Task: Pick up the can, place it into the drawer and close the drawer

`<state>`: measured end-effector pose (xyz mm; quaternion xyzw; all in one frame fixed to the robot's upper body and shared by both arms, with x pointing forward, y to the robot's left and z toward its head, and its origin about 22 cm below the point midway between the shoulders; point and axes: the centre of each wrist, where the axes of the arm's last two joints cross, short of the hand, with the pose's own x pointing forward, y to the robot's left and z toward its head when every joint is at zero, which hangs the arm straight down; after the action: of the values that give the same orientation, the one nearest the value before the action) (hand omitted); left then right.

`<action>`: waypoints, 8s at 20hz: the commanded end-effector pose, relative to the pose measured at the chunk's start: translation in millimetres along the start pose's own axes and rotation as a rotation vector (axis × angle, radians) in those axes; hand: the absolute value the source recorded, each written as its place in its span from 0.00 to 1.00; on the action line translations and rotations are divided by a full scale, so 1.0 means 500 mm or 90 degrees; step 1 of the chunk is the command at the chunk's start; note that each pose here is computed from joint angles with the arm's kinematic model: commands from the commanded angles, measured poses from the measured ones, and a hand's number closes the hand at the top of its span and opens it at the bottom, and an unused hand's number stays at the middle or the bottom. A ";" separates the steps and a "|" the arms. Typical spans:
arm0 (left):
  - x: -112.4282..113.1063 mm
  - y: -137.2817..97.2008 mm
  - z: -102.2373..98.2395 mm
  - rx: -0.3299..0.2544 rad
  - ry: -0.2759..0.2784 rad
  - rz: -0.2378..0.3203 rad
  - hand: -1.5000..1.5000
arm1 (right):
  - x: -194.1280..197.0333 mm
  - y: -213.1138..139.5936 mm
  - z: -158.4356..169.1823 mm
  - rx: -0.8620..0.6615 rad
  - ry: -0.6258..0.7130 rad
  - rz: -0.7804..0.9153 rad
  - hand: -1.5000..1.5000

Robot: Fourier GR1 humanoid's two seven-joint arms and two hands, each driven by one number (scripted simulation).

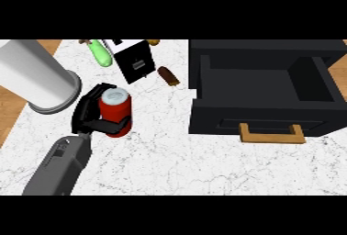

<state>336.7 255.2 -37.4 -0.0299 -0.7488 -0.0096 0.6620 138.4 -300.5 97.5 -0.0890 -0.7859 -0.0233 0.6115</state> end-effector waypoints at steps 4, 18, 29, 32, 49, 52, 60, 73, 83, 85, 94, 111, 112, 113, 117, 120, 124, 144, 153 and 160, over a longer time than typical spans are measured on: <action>0.153 -0.121 -0.030 0.001 -0.049 -0.016 1.00 | 0.001 -0.007 0.012 0.012 -0.006 0.005 0.00; 0.374 -0.347 -0.114 -0.043 -0.072 -0.053 1.00 | -0.018 0.025 0.008 0.010 -0.017 -0.006 0.00; 0.452 -0.480 -0.185 -0.047 -0.086 -0.078 1.00 | 0.007 -0.003 -0.017 0.016 -0.014 0.002 0.00; 0.516 -0.505 -0.205 -0.052 -0.071 -0.069 1.00 | -0.020 0.003 -0.029 0.021 0.005 0.000 0.00; 0.502 -0.551 -0.265 -0.038 -0.056 -0.146 1.00 | 0.016 0.008 -0.036 0.037 -0.015 -0.005 0.00; 0.503 -0.561 -0.263 -0.028 -0.051 -0.143 1.00 | -0.023 0.017 -0.060 0.034 -0.019 -0.011 0.00; 0.460 -0.562 -0.259 -0.013 -0.063 -0.189 1.00 | 0.004 0.027 -0.082 0.040 -0.029 0.002 0.00; 0.392 -0.533 -0.265 0.015 -0.073 -0.250 1.00 | 0.010 0.043 -0.087 0.059 -0.045 -0.016 0.00; 0.354 -0.515 -0.262 0.075 -0.052 -0.253 0.00 | 0.018 0.041 -0.093 0.063 -0.044 -0.009 0.00; 0.375 -0.518 -0.271 0.083 -0.059 -0.253 0.00 | 0.016 0.018 -0.094 0.066 -0.044 0.007 0.00; 0.336 -0.514 -0.252 0.109 -0.049 -0.216 0.00 | 0.046 0.018 -0.093 0.081 -0.107 0.093 0.00; 0.408 -0.562 -0.243 0.094 -0.073 -0.121 0.00 | 0.072 0.073 -0.141 0.140 -0.213 0.437 0.00; 0.390 -0.542 -0.254 0.108 -0.078 -0.135 0.00 | 0.078 0.089 -0.127 0.142 -0.219 0.453 0.00; 0.406 -0.560 -0.245 0.095 -0.080 -0.132 0.00 | 0.071 0.101 -0.141 0.145 -0.210 0.491 0.00; 0.419 -0.559 -0.253 0.094 -0.072 -0.131 0.00 | 0.056 0.124 -0.148 0.162 -0.199 0.577 0.00; 0.416 -0.561 -0.247 0.089 -0.058 -0.125 0.00 | -0.005 0.141 -0.188 0.169 -0.185 0.632 0.00; 0.424 -0.525 -0.261 0.092 -0.069 -0.127 0.00 | -0.094 0.167 -0.163 0.187 -0.164 0.708 0.00; 0.484 -0.401 -0.224 0.087 -0.056 -0.131 0.00 | -0.287 0.225 -0.304 0.088 -0.121 0.765 0.00; 0.483 -0.315 -0.206 0.099 -0.035 -0.139 0.00 | -0.285 0.219 -0.403 0.015 -0.161 0.779 0.00; 0.423 -0.292 -0.156 0.092 -0.022 -0.150 0.00 | -0.256 0.260 -0.473 -0.020 -0.166 0.782 0.00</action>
<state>392.7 109.8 205.9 0.1058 -0.7591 -0.0275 0.6418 407.1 -234.9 28.9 -0.5411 -0.6614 0.3371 0.3951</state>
